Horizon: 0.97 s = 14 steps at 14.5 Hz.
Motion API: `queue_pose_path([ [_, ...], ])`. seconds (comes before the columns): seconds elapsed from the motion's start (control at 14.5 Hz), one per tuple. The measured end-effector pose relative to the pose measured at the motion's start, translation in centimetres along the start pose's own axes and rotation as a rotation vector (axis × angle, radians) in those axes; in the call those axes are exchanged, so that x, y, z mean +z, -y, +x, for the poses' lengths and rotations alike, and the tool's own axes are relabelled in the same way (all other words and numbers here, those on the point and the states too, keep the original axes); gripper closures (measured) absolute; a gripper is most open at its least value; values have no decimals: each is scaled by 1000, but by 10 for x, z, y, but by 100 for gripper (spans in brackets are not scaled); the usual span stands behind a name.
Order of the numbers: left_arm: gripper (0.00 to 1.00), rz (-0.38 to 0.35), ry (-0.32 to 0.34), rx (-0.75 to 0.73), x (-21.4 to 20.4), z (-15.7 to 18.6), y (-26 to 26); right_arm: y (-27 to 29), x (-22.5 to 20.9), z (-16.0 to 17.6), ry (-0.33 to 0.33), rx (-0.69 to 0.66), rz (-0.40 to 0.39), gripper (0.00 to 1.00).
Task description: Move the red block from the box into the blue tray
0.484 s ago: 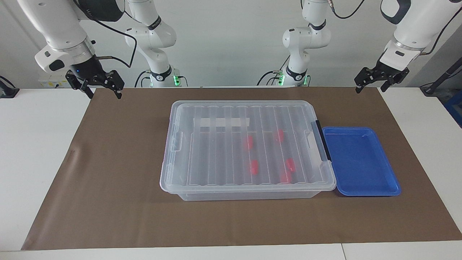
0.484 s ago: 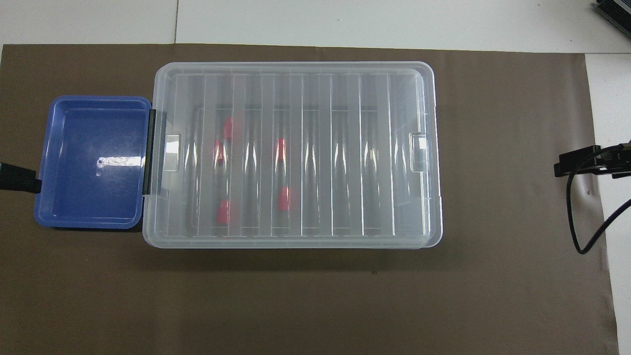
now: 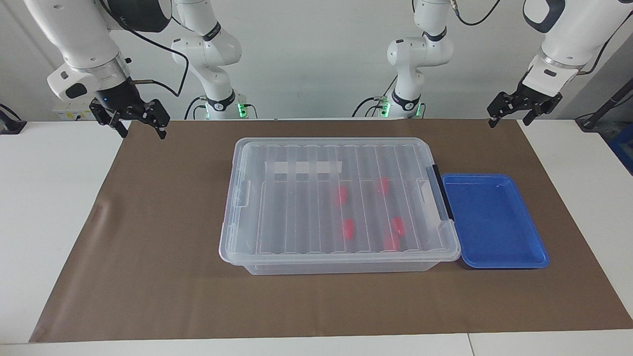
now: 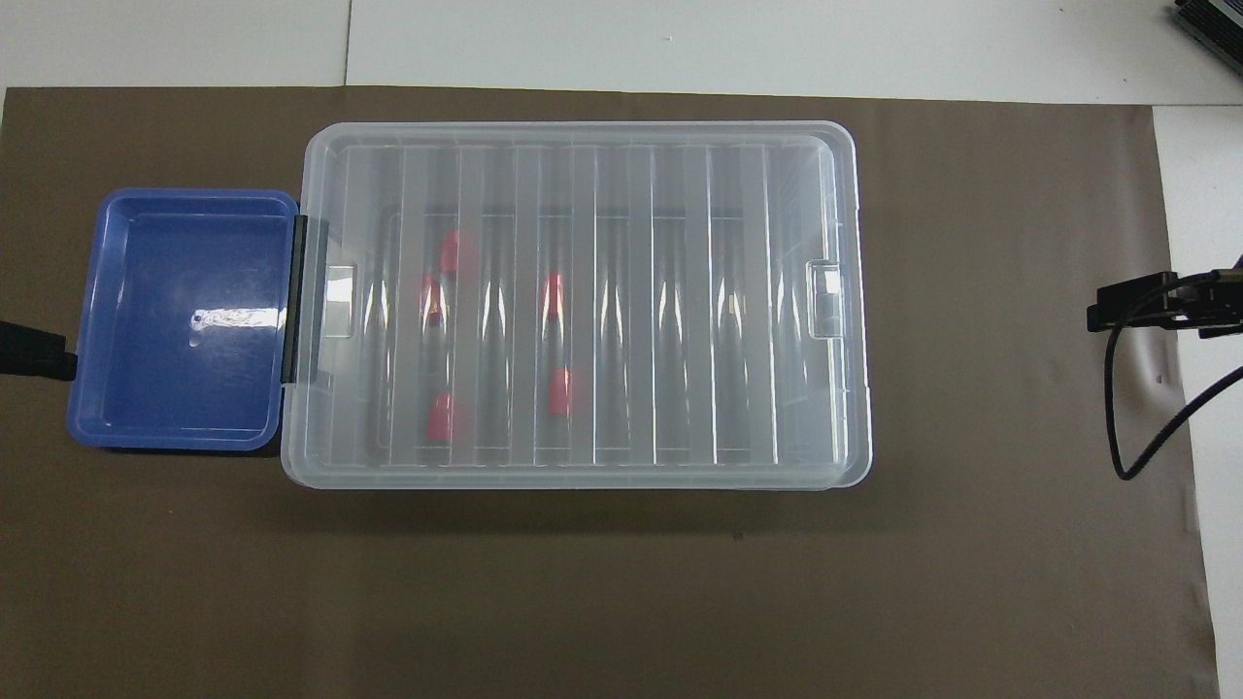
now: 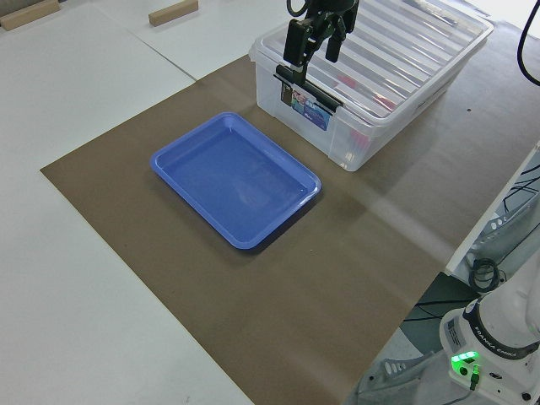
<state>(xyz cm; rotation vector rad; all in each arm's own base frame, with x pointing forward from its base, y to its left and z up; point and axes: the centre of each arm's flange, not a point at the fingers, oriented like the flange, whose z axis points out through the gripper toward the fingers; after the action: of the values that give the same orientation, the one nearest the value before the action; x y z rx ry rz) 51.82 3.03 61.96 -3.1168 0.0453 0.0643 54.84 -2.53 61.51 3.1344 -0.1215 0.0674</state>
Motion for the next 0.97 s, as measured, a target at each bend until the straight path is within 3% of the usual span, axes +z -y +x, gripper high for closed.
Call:
queue_pose_path([
  [0.14, 0, 0, -2, -11, -1, 0, -3, 16, 16, 12, -40, -24, 1, 0],
  [0.48, 0, -1, -3, -51, -1, 0, -7, 90, 107, 59, -76, -77, -3, 0],
  [0.76, 0, 0, -5, -65, -1, 1, -9, 149, 138, 57, -60, -150, -3, 0],
  [0.97, 0, -1, -6, -92, -1, 1, -13, 159, 150, 51, -50, -168, -4, 0],
])
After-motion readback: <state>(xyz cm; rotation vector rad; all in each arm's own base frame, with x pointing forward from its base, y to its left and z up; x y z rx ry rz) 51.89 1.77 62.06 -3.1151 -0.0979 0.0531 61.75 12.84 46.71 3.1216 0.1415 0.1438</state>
